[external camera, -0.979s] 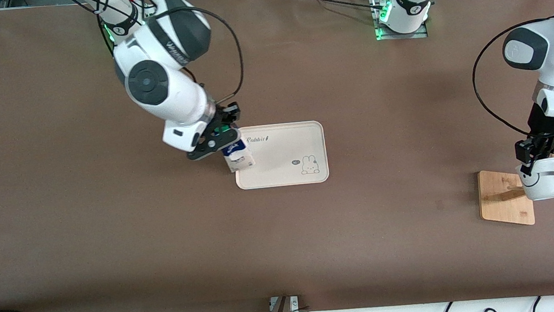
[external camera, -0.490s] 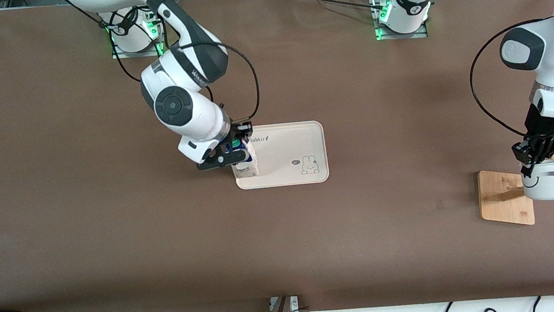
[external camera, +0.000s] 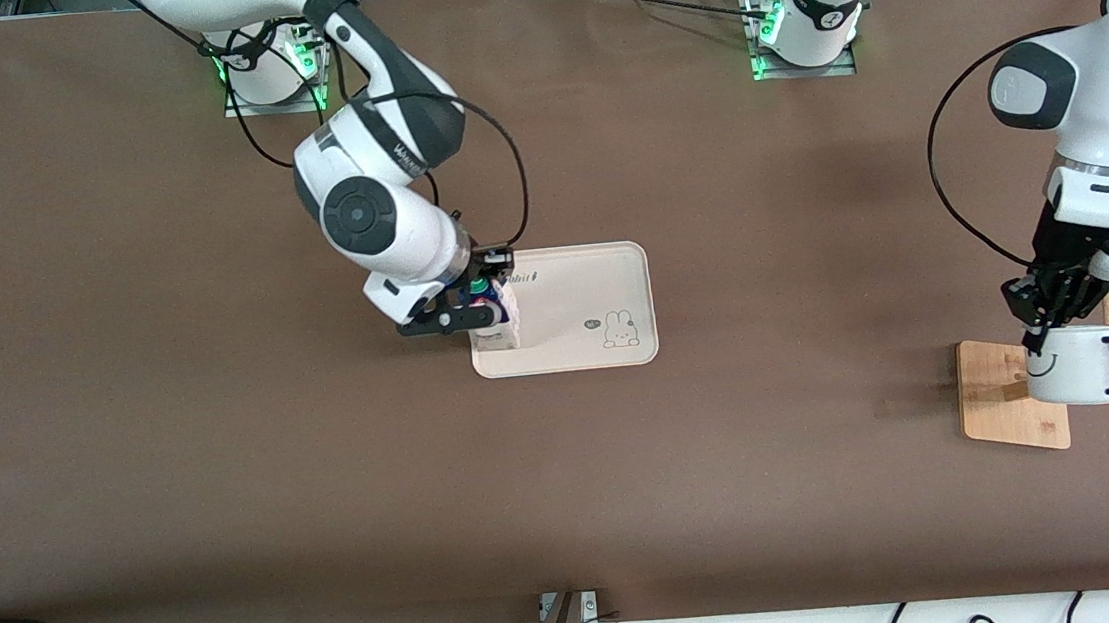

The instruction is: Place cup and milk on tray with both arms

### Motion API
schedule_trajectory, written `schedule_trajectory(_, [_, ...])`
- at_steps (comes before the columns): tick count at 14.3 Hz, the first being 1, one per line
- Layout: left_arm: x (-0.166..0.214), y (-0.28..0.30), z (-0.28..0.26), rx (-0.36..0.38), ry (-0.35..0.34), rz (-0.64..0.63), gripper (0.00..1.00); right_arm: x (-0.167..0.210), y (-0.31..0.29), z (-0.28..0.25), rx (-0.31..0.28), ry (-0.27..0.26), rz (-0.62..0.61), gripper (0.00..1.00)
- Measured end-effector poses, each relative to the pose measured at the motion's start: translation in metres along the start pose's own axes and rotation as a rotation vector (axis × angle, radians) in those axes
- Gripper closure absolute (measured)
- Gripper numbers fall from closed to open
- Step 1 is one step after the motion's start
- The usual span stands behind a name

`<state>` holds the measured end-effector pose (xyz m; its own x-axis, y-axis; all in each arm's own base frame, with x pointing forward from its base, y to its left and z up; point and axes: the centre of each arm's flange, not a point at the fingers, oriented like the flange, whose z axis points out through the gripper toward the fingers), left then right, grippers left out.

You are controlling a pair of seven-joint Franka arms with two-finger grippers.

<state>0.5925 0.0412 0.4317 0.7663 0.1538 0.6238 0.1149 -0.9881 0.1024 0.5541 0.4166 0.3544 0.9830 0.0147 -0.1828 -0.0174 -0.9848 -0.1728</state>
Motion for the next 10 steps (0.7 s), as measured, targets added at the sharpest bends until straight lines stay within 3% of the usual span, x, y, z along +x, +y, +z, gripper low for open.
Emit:
schedule_trajectory(3, [0.002,0.03,-0.024,-0.033,-0.078,0.044,0.92,-0.009,-0.013,0.003,-0.001,0.002,0.002,0.59])
schedule_trajectory(10, [0.005,0.073,-0.085,-0.076,-0.493,0.126,0.92,0.003,-0.007,0.029,0.0,-0.001,0.019,0.59])
